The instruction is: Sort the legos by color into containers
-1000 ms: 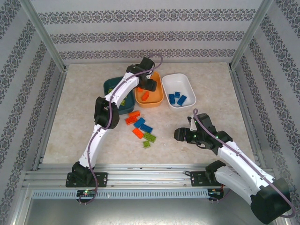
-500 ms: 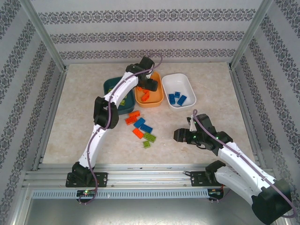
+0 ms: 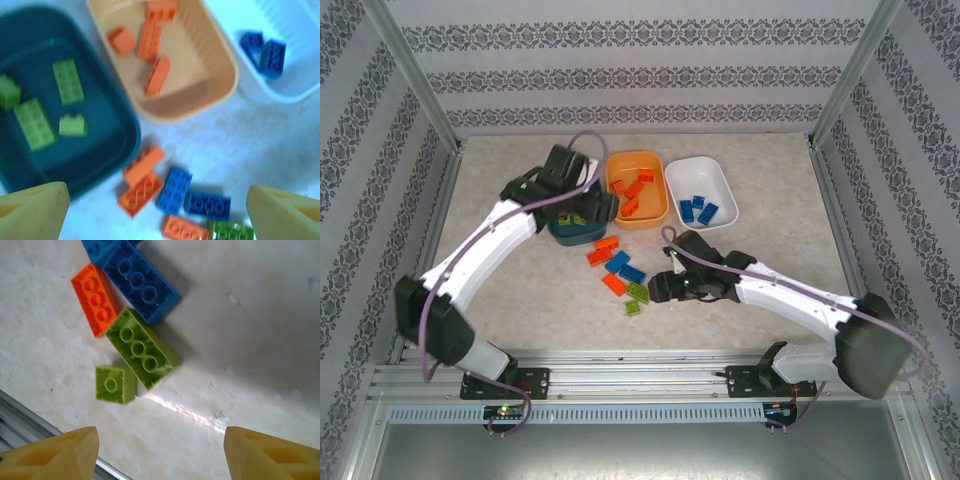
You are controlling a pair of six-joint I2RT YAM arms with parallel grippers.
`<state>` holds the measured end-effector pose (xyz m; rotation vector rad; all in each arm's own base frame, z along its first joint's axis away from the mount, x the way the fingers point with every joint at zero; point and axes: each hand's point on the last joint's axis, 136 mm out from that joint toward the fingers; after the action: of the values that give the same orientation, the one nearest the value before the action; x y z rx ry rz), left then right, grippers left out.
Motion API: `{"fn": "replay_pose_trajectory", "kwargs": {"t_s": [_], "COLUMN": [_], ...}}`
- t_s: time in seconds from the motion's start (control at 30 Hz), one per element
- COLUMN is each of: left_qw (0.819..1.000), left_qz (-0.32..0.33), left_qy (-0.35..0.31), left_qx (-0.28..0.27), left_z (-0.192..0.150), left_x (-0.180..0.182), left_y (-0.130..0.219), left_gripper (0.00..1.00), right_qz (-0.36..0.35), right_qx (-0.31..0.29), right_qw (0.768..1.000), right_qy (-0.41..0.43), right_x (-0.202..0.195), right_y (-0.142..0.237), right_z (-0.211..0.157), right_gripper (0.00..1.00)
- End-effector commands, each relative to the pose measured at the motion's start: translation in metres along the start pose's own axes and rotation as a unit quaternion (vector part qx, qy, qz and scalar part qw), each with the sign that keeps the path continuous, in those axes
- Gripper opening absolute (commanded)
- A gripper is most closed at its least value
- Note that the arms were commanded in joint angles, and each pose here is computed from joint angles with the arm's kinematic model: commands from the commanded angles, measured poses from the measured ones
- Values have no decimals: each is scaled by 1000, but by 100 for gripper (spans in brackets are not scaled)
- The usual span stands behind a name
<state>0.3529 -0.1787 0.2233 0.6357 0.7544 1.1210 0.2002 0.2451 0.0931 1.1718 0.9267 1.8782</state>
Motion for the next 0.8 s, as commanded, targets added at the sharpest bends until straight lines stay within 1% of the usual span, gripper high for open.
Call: {"fn": "replay_pose_trajectory", "kwargs": {"t_s": [0.0,0.13,0.27,0.4,0.6,0.77], "left_qw": [999,997,996,996,996,997], "left_qz": [-7,-22,-18,-14,1,10], "left_qy": [40,70,86,89,83,77], "left_qx": [4,17,17,13,14,8], "left_z": [-40,-85,-110,-123,-132,-133], "left_x": [9,15,23,28,36,40], "left_y": [4,15,23,32,42,47], "left_gripper": [93,94,94,95,95,95], "right_qz": [-9,-6,-21,-59,-104,-115], "right_qx": [-5,22,54,77,85,90], "right_qw": [1000,999,996,992,988,987], "right_qy": [15,43,62,74,82,71], "right_x": [13,39,56,59,55,49], "right_y": [-6,-24,-42,-54,-57,-60], "right_z": [17,14,0,-15,-28,-31], "right_gripper": [65,65,64,62,61,59]}}
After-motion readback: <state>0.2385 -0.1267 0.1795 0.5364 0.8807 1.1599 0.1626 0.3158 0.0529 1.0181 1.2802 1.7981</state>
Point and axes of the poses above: each hand's point on the last joint's axis, 136 mm out from that joint toward the fingers, its own y axis back along the fingers, its own x axis along the line the jaws close on, z = x × y, and after that the axes turned 3 degrees about y, right-handed
